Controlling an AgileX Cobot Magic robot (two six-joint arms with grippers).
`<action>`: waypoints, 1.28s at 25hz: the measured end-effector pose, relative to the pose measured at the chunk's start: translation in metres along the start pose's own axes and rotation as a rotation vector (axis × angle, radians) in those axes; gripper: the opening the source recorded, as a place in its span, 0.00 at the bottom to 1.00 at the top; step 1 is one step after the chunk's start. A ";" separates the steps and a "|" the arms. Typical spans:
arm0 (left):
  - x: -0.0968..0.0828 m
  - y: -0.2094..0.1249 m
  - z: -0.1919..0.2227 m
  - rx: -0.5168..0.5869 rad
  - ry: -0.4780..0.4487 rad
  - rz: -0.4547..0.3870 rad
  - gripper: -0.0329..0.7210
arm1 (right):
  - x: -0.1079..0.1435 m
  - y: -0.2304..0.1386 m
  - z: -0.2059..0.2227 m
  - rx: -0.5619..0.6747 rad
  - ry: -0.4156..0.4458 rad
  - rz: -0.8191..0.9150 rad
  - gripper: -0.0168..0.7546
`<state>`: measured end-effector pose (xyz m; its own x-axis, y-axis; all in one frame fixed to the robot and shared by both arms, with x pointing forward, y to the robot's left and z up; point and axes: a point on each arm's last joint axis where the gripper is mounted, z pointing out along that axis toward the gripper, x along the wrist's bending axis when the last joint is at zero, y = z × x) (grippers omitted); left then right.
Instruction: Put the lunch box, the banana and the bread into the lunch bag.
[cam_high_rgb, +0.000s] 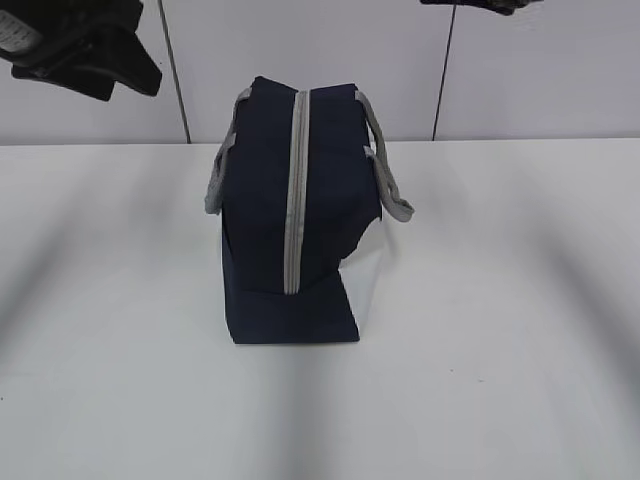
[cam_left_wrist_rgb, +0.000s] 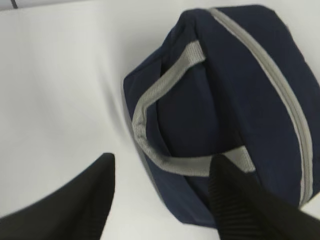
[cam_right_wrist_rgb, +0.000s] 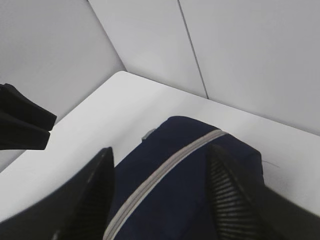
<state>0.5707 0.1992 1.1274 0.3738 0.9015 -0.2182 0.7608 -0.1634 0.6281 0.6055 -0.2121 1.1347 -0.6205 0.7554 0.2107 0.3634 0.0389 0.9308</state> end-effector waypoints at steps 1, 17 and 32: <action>-0.001 -0.003 -0.003 0.027 -0.002 0.003 0.60 | 0.005 -0.004 -0.009 -0.002 -0.018 -0.004 0.58; -0.016 -0.025 -0.073 0.102 0.037 0.066 0.58 | 0.056 -0.082 -0.115 -0.042 -0.274 -0.084 0.57; -0.023 -0.156 -0.130 -0.011 0.127 0.051 0.56 | 0.087 -0.107 -0.155 -0.112 -0.262 -0.121 0.57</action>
<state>0.3746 0.2563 1.1319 0.3407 0.9359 -0.0901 0.7363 -0.2060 0.6446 0.4049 -0.2518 1.0998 -0.4488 0.8933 0.0254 0.2098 0.0777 0.9747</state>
